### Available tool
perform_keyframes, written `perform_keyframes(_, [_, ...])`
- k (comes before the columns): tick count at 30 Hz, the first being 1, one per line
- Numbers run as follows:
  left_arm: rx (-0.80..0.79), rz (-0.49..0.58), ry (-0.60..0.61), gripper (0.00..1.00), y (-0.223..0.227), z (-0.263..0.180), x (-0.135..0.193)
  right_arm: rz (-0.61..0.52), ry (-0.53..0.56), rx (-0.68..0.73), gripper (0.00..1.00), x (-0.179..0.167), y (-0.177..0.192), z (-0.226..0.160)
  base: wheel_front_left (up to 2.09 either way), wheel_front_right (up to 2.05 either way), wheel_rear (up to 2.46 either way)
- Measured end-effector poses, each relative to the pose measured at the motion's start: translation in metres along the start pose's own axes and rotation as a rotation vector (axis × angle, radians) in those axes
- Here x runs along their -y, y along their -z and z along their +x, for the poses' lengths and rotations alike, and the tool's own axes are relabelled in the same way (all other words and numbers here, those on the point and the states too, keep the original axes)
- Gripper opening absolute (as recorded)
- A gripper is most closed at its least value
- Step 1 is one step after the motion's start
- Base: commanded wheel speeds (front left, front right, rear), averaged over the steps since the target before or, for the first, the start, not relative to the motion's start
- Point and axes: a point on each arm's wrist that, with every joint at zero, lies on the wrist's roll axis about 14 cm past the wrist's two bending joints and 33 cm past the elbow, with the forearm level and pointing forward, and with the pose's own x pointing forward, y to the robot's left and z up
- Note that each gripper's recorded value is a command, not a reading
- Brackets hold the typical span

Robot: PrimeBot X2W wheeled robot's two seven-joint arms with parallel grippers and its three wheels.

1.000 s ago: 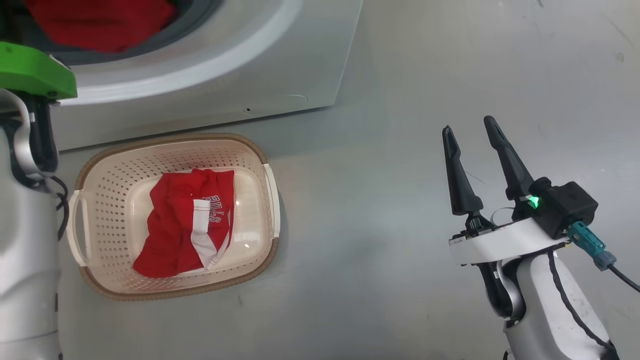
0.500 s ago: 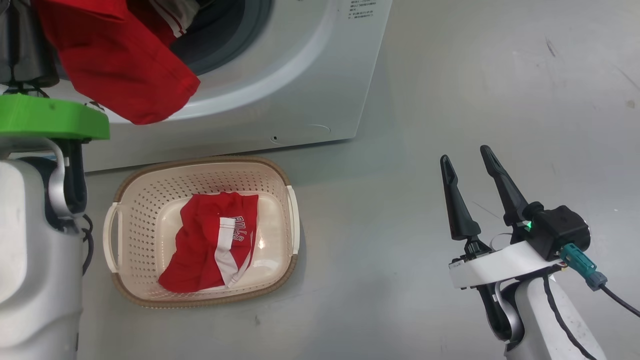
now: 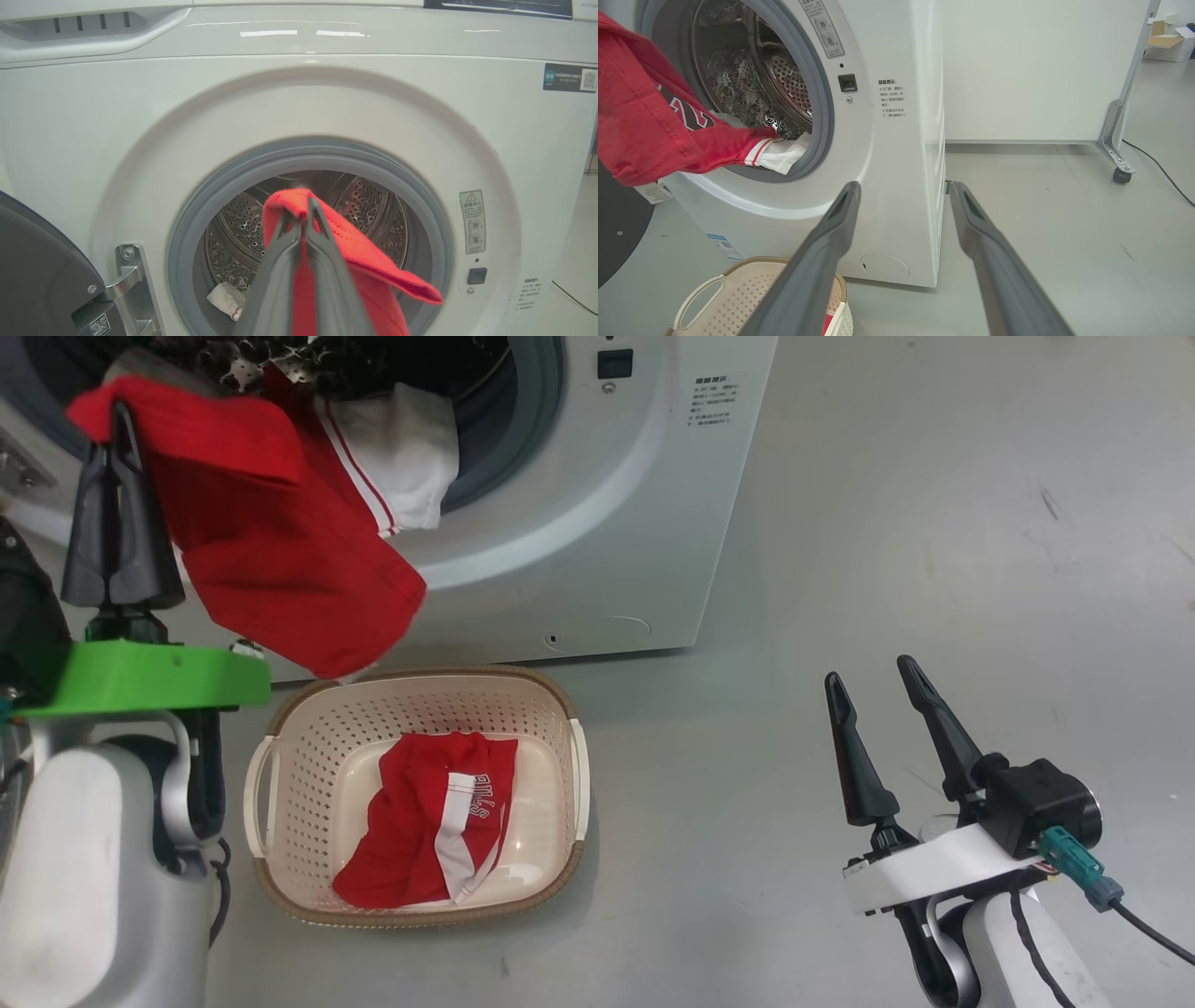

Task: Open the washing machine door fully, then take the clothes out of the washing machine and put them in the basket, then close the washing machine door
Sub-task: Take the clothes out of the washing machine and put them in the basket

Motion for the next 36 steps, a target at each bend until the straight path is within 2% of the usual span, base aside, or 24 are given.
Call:
perform_keyframes(11, [-0.155, -0.062, -0.078, 0.00, 0.032, -0.051, -0.011, -0.005, -0.056, -0.010, 1.00, -0.020, 0.002, -0.004, 0.00, 0.00, 0.00])
perform_keyframes(21, [-0.339, -0.094, -0.088, 0.00, 0.085, -0.084, -0.002, -0.003, -0.077, -0.034, 1.00, -0.024, 0.011, -0.004, 0.00, 0.00, 0.00])
perform_keyframes(36, [-0.621, -0.118, -0.124, 0.00, 0.177, -0.122, 0.002, 0.005, -0.035, -0.058, 1.00, -0.007, 0.021, 0.000, 0.00, 0.00, 0.00])
